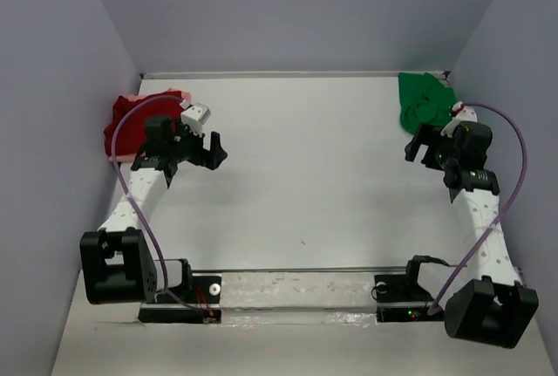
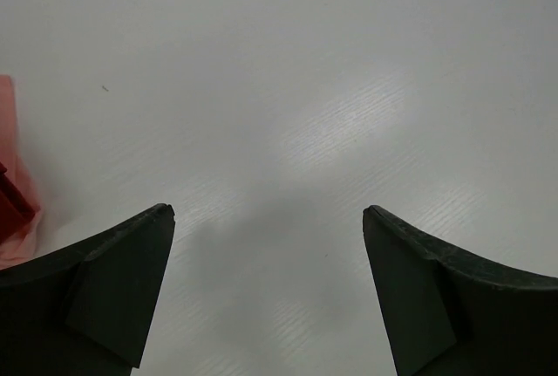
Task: Fold and stack the t-shirts
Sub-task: Pick up the crumpled T-shirt from the corner of the board.
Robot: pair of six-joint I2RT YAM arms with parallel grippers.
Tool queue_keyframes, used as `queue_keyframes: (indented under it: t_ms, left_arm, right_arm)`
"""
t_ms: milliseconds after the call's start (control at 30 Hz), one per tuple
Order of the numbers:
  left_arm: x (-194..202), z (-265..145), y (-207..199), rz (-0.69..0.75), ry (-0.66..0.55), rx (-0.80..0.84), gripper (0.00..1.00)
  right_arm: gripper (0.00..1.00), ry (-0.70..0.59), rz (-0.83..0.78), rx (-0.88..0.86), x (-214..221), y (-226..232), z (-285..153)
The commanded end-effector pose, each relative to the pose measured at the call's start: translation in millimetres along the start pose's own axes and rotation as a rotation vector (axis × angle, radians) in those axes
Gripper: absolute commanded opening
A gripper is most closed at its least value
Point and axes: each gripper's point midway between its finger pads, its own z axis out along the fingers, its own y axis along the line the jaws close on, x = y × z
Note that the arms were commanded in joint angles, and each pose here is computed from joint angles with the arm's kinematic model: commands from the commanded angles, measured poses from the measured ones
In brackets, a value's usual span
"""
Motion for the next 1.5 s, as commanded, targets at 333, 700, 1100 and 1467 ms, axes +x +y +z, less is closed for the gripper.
queue_keyframes:
  t_ms: [333,700,1100,1467]
  left_arm:
    - [-11.1,-4.1,-0.6,0.051,-0.022,0.015,0.99]
    - [-17.6,-4.2,38.2,0.046,0.017,-0.176,0.99]
    - [-7.5,-8.7,49.3,0.097,0.009,-0.251,0.99]
    - [5.0,-7.7,53.8,0.081,0.042,-0.276,0.99]
  right_arm:
    - [1.0,0.067,-0.285,-0.269,21.0,27.8,9.7]
    - [0.96,0.076,-0.469,0.16,-49.8,-53.7,55.5]
    - [0.7,0.315,-0.348,0.193,-55.1,-82.4,199.6]
    - [0.65,0.462,-0.322,0.175,-8.0,-93.9,242.9]
